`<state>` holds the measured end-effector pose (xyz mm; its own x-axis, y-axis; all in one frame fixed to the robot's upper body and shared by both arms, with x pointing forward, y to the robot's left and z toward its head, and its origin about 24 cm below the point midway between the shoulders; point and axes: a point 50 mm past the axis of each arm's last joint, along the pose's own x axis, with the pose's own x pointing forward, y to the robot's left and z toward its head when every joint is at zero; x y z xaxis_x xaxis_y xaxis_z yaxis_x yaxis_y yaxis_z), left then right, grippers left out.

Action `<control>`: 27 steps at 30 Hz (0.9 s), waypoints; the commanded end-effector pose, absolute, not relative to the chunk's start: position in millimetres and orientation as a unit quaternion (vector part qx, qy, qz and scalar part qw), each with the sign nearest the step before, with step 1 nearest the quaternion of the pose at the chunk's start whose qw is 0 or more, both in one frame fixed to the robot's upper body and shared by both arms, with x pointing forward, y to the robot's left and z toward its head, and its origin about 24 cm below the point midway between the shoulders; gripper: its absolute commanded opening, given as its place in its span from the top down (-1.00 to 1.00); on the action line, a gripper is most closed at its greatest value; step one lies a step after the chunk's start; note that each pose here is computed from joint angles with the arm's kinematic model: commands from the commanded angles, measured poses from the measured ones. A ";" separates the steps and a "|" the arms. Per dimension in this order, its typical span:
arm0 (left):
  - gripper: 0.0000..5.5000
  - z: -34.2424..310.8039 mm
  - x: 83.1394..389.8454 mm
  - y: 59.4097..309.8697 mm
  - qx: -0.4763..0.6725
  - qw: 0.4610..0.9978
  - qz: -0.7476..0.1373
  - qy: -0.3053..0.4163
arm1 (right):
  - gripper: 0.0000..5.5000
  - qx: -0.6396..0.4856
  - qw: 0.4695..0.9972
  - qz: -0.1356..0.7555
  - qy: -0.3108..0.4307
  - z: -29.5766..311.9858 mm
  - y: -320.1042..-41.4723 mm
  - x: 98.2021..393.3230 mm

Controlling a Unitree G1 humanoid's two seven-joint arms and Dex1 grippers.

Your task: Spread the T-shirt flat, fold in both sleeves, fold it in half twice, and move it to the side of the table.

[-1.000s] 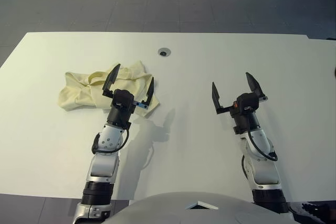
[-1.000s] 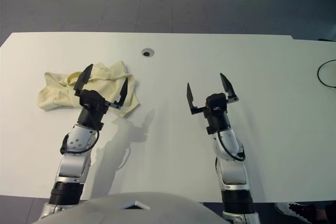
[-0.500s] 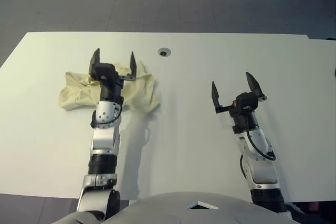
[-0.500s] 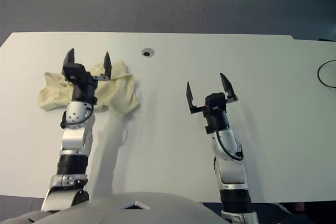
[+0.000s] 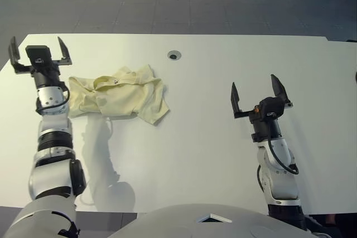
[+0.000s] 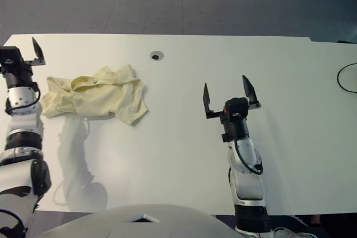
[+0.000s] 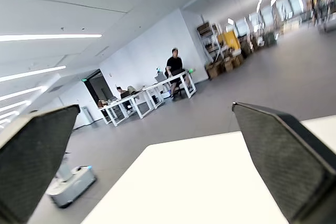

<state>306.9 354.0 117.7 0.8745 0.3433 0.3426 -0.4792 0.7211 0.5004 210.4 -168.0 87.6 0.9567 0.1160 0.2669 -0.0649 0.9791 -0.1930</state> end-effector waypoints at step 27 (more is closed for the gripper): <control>-0.96 12.1 307.3 307.7 0.413 0.895 0.011 0.171 | -0.95 -0.085 0.976 0.022 -0.202 137.8 -189.1 213.1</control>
<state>313.8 328.8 39.2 0.9509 0.2492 -0.1836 -0.0085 0.6140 0.7892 209.7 -186.0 134.3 0.9204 0.0776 0.3833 -0.0125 0.9855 -0.1694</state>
